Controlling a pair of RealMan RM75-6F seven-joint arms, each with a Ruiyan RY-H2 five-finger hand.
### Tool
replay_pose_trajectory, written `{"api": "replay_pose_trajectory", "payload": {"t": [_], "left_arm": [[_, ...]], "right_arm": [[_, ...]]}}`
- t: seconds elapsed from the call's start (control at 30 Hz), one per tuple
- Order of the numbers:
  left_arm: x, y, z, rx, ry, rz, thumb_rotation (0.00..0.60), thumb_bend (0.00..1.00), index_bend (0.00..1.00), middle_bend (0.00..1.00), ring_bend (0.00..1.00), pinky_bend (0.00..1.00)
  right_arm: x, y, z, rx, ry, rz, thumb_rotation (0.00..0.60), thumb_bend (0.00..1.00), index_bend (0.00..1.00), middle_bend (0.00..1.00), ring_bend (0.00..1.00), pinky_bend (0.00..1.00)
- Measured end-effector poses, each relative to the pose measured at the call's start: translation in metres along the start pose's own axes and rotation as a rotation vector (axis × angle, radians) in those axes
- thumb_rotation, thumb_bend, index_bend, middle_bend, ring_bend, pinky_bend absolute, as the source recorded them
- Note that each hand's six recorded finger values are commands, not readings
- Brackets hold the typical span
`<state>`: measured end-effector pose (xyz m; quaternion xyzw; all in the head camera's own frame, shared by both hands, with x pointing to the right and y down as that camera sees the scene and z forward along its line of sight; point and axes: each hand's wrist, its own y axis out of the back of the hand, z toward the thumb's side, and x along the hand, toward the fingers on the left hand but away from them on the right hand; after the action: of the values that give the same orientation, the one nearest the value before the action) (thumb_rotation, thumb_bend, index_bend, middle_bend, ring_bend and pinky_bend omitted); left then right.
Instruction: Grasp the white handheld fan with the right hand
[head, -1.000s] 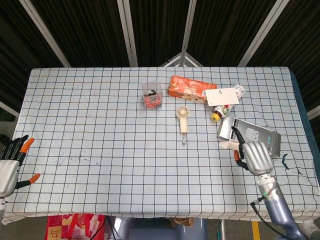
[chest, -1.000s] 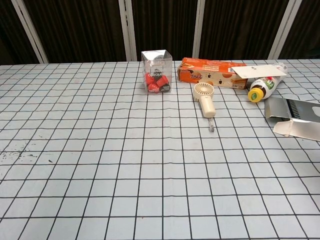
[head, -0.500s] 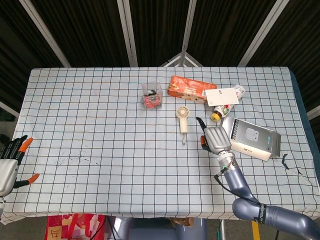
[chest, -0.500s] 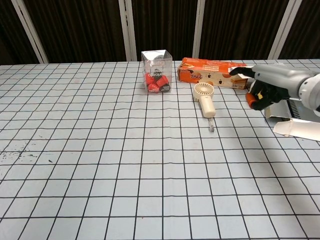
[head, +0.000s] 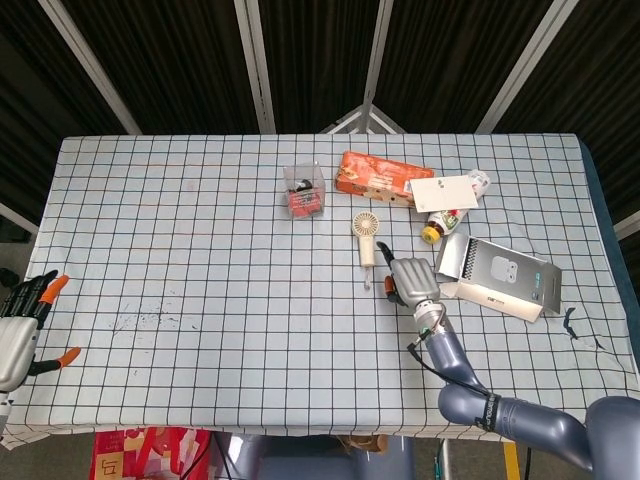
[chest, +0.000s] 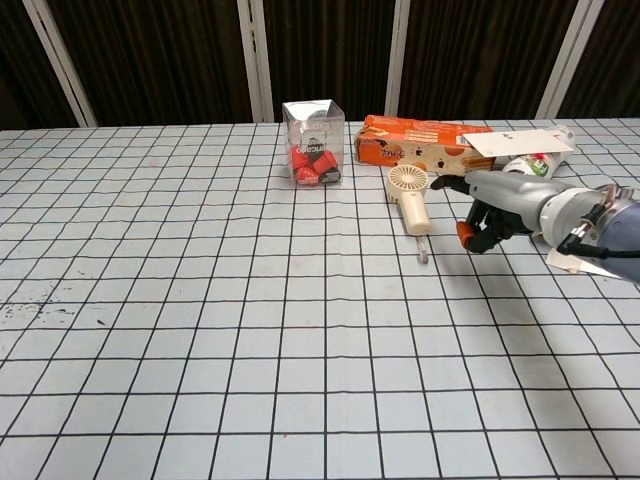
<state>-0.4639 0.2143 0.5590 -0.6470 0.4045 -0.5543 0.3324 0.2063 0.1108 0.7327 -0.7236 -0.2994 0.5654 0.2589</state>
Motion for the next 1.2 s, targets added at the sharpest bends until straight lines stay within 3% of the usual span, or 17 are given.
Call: {"api": "replay_pose_trajectory", "payload": {"t": [1.2], "left_arm": [[0.001,0.000,0.002,-0.014,-0.004,-0.008,0.600,0.05,0.00,0.00,0.00,0.00]], "right_arm": [[-0.022,-0.007,0.016,-0.018,-0.022,0.019,0.600,0.70,0.00,0.80,0.91,0.91]]}}
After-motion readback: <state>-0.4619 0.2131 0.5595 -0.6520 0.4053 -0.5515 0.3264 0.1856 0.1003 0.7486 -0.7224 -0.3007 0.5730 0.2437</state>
